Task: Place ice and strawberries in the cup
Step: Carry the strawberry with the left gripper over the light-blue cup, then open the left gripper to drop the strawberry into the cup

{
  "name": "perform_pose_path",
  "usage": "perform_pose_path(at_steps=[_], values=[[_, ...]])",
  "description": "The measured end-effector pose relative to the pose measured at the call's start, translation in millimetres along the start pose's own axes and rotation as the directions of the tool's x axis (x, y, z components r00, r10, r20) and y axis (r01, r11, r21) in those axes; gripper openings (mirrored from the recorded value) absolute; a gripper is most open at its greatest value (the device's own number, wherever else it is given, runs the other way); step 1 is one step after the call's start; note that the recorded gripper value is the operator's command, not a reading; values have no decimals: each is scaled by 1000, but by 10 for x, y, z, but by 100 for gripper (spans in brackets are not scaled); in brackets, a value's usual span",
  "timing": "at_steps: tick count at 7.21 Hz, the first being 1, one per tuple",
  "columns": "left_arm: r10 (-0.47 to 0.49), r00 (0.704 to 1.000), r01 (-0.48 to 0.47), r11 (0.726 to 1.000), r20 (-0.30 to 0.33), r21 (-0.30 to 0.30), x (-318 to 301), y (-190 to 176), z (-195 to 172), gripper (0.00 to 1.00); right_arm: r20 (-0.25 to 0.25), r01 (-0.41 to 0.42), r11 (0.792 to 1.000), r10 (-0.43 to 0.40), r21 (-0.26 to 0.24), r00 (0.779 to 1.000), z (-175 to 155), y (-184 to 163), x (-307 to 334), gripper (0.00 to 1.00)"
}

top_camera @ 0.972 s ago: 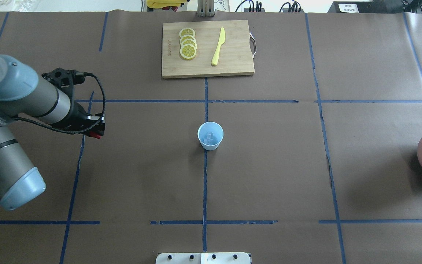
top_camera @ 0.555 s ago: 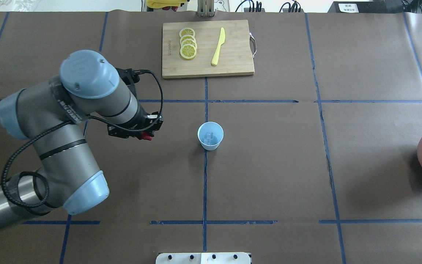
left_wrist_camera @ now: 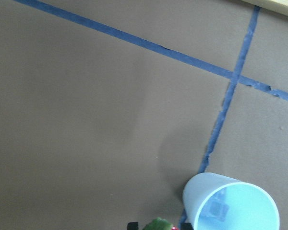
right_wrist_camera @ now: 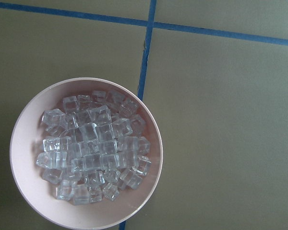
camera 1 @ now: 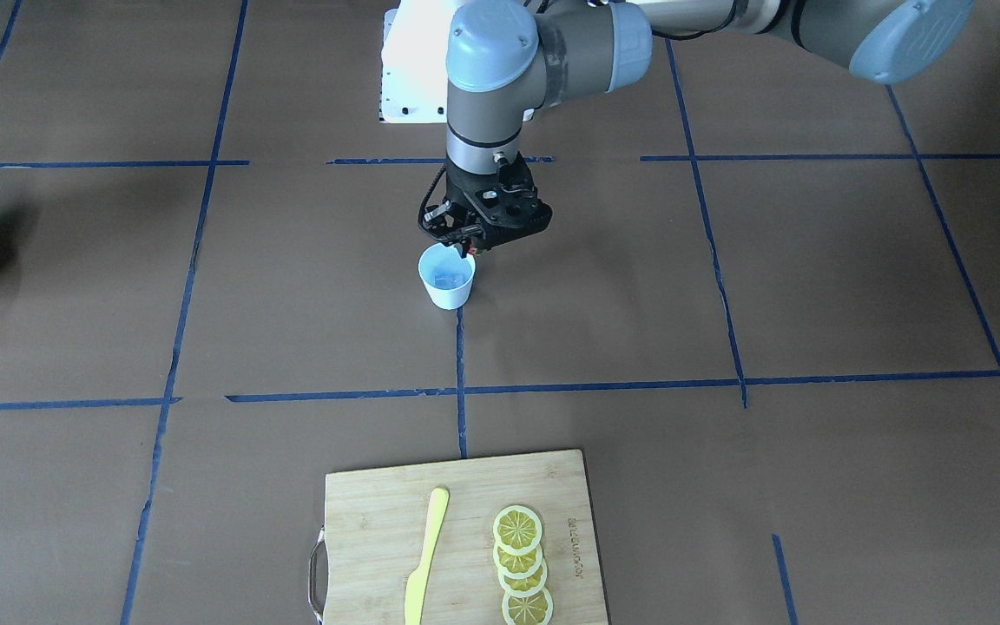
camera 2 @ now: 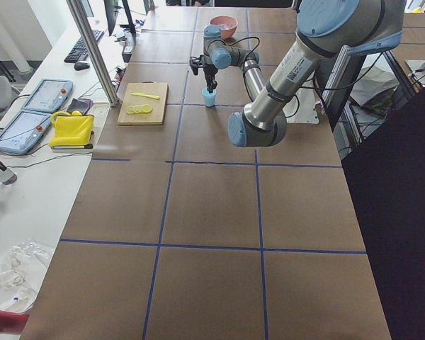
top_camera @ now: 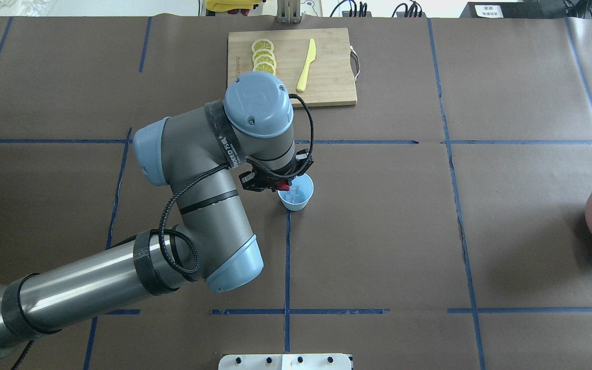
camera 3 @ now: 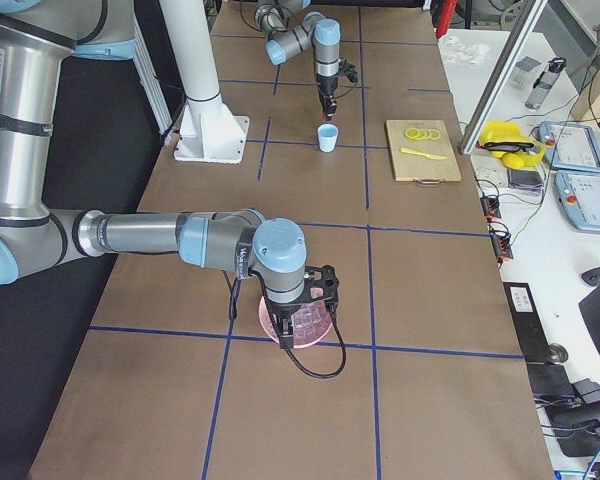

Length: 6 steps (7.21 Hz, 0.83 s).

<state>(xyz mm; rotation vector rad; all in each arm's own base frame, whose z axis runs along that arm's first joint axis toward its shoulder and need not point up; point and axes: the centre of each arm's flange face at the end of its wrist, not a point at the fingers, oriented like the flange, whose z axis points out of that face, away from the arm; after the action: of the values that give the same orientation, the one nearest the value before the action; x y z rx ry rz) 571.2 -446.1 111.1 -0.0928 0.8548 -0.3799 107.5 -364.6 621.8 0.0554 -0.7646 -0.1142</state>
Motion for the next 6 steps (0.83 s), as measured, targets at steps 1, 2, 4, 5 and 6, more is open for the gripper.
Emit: perform_pose_path(at_steps=[1,2,4,5,6], values=[[0,1000,0,1000,1,-2,78,44,18,58,0,0,1000,0,0,1000,0,0,0,99],[3,1000,-3,1000,1,-3,105,61,24,81,0,0,1000,0,0,1000,-1,0,-1,99],[9,1000,-9,1000,0,-4,117,71,19,94,1,0,1000,0,0,1000,0,0,0,99],[11,1000,-11,1000,0,-5,118,74,16,100,1,0,1000,0,0,1000,1,0,0,99],[15,1000,-15,1000,-2,-5,116,76,6,100,1,0,1000,0,0,1000,2,2,0,99]])
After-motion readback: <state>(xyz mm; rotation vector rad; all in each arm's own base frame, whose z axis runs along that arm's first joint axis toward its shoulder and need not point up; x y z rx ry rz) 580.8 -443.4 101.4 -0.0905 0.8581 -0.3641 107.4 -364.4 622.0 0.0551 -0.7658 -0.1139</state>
